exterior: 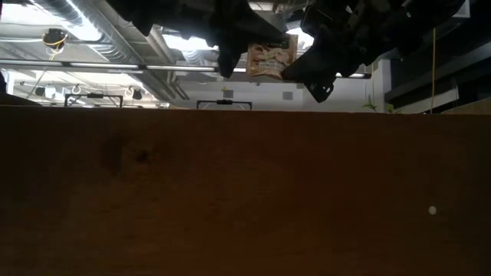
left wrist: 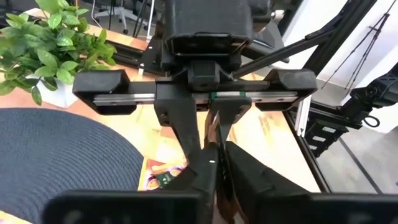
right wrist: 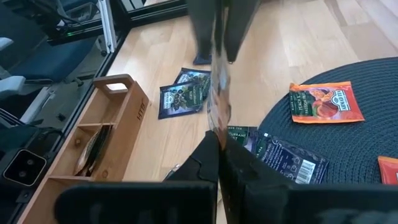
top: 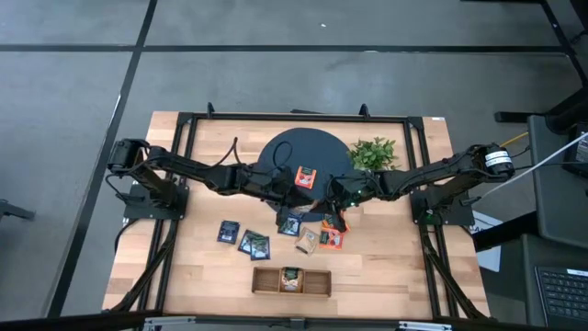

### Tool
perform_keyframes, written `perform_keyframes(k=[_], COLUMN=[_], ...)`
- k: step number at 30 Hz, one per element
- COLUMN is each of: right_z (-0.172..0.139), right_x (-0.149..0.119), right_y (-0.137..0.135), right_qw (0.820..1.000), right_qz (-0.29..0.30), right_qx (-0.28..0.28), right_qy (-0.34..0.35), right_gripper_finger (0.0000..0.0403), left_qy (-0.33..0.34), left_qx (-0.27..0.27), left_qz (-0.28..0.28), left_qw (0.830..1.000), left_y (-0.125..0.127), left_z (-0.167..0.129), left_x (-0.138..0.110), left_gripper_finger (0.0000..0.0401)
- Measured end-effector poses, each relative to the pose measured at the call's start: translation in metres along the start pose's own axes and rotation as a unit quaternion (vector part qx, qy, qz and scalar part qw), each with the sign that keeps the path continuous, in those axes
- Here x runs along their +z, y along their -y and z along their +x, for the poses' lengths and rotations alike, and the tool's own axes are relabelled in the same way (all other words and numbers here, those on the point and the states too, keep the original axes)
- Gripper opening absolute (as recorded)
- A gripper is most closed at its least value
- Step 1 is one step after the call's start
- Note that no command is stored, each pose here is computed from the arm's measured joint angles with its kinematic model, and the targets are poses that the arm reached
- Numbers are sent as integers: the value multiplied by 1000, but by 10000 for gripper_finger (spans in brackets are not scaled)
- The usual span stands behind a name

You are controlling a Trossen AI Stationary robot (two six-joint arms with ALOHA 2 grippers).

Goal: Pick & Place Tea
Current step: Put the brown tea bag into the middle section of the wooden organizer

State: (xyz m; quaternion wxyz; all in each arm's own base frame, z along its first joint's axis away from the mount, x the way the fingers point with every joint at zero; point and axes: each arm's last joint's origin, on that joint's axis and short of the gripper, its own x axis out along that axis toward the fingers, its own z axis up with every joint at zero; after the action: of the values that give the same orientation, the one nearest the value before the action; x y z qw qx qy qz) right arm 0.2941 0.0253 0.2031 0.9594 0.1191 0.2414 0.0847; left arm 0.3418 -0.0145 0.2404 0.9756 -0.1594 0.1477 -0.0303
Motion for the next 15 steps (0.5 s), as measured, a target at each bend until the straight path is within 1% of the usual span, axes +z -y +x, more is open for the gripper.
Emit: perform_keyframes(k=[2, 8, 13, 15], right_z=[0, 0, 1, 1], right_x=[0, -1, -2, -3], right_y=[0, -3, -9, -10], right_qw=[1000, 1000, 1000, 1000], right_qz=[1, 0, -3, 6], right_qx=[0, 5, 13, 15], right_qy=[0, -2, -4, -6], right_gripper_finger=[5, 25, 57, 75], left_qy=[-1, -2, -11, -18], left_qx=[1, 0, -9, -12], left_qz=[0, 3, 7, 9], left_qw=[1000, 1000, 1000, 1000], left_y=[0, 7, 16, 19], left_z=[0, 0, 1, 1], left_x=[0, -3, -7, -9], left_gripper_finger=[7, 4, 3, 3])
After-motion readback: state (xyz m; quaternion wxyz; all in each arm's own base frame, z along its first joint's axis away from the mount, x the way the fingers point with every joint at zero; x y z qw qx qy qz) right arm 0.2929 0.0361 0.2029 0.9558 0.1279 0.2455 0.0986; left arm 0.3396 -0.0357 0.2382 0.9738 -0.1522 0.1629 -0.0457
